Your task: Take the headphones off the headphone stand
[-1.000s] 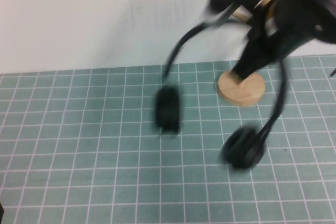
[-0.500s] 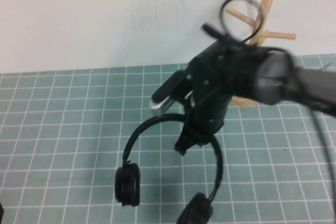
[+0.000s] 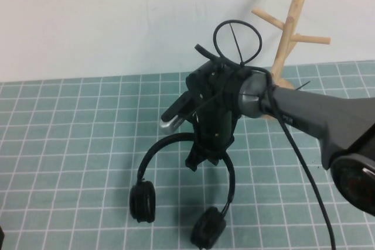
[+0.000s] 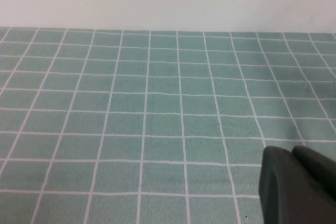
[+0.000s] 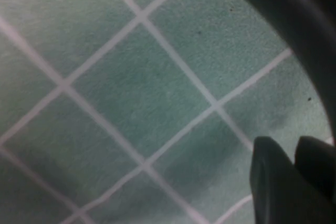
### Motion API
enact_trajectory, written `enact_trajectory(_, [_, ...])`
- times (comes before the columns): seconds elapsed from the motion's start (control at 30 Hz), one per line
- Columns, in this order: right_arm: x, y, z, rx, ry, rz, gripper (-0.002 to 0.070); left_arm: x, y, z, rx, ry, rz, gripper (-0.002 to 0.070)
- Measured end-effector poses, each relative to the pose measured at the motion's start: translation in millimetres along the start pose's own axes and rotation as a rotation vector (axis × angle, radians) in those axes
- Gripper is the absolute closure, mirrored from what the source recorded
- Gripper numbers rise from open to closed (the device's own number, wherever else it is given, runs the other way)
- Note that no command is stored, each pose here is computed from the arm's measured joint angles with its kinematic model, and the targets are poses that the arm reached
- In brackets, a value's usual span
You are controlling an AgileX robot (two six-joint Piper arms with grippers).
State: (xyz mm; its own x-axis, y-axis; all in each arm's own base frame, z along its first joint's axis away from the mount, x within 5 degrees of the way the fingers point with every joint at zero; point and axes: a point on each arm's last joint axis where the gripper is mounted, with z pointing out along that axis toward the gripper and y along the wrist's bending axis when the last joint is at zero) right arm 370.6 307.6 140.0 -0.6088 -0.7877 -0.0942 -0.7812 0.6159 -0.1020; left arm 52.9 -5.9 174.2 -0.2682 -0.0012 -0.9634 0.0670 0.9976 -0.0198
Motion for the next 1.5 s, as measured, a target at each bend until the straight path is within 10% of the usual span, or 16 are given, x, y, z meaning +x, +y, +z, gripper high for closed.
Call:
enact_trajectory(0.57, [1.2, -2.8, -11.0, 0.056, 0.015, 0.057, 0.0374, 0.0, 0.0, 0.0, 0.000, 0.000, 0.000, 0.0678])
enact_trajectory(1.0, [97.4, 25.7, -166.3, 0.006, -0.158, 0.246, 0.0664, 0.0, 0.0, 0.0, 0.000, 0.000, 0.000, 0.0678])
enact_trajectory(1.5, [215.3, 40.6, -220.9, -0.011, -0.234, 0.272, 0.0685, 0.0, 0.0, 0.0, 0.000, 0.000, 0.000, 0.0678])
